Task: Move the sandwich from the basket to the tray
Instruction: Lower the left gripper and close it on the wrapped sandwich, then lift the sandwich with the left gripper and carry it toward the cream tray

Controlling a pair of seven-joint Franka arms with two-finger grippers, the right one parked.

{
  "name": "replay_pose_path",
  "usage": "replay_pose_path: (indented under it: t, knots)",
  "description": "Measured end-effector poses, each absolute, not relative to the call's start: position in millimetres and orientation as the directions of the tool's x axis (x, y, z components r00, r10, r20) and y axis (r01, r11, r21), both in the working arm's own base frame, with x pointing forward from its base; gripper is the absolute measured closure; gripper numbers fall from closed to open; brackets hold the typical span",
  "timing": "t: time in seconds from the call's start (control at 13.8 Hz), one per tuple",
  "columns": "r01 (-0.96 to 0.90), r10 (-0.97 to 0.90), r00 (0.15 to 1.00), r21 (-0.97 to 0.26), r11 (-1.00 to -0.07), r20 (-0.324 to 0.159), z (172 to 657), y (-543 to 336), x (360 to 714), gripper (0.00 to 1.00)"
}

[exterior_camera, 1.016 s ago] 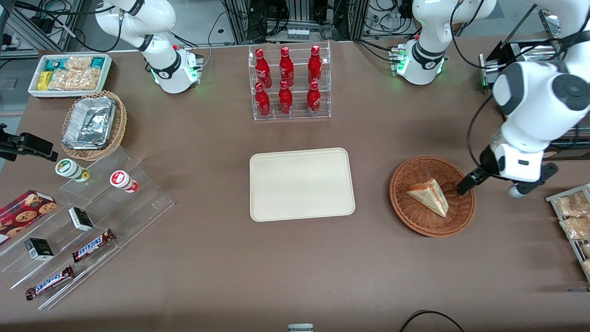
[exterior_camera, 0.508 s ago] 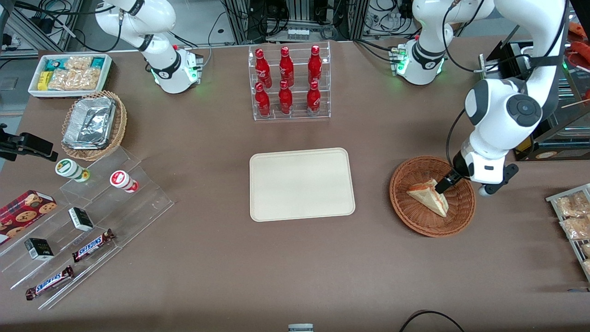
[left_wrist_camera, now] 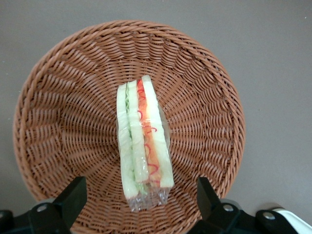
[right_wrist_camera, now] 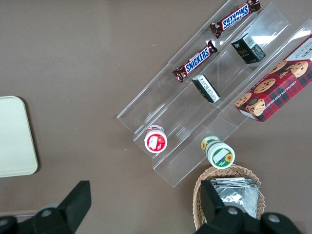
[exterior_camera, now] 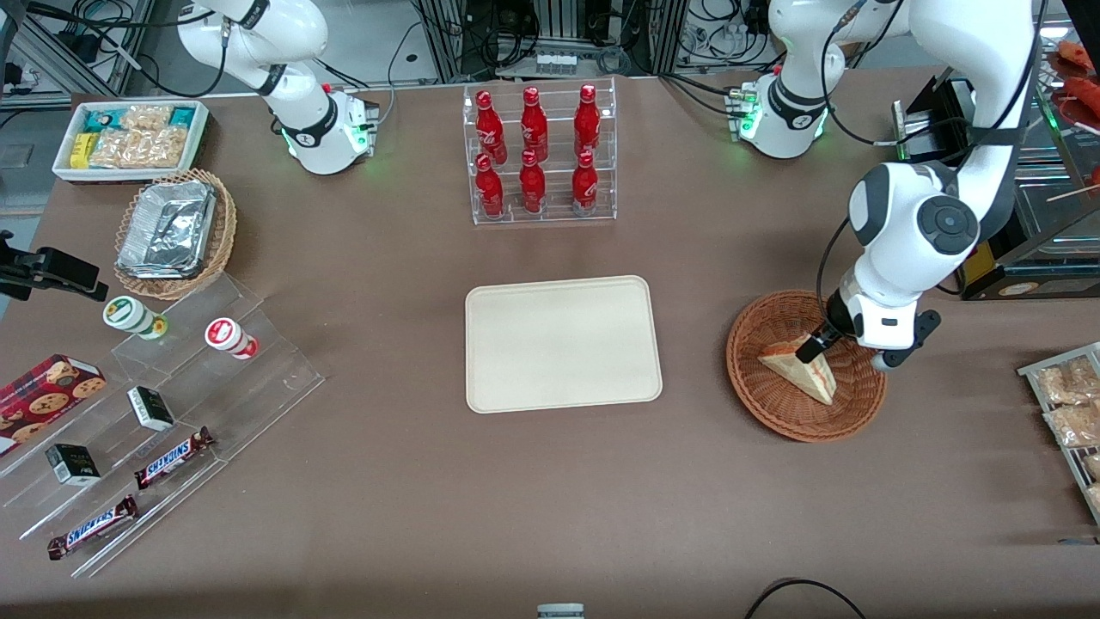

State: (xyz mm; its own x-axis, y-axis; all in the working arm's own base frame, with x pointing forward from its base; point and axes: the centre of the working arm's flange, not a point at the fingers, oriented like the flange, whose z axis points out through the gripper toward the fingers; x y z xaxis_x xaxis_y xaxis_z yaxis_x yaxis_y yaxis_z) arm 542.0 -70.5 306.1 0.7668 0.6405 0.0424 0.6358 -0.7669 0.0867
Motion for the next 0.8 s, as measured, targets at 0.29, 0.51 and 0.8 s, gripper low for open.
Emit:
replay_pose_path:
  t: [0.29,0.51,0.8]
  knots:
    - [0.671,0.677,0.735,0.1,-0.735,0.043,288,-71,543,0.0]
    - [0.687,0.693,0.72,0.103,-0.719,0.037,266,-71,544,0.0]
    - [0.69,0.695,0.718,0.098,-0.717,0.027,247,-71,545,0.27]
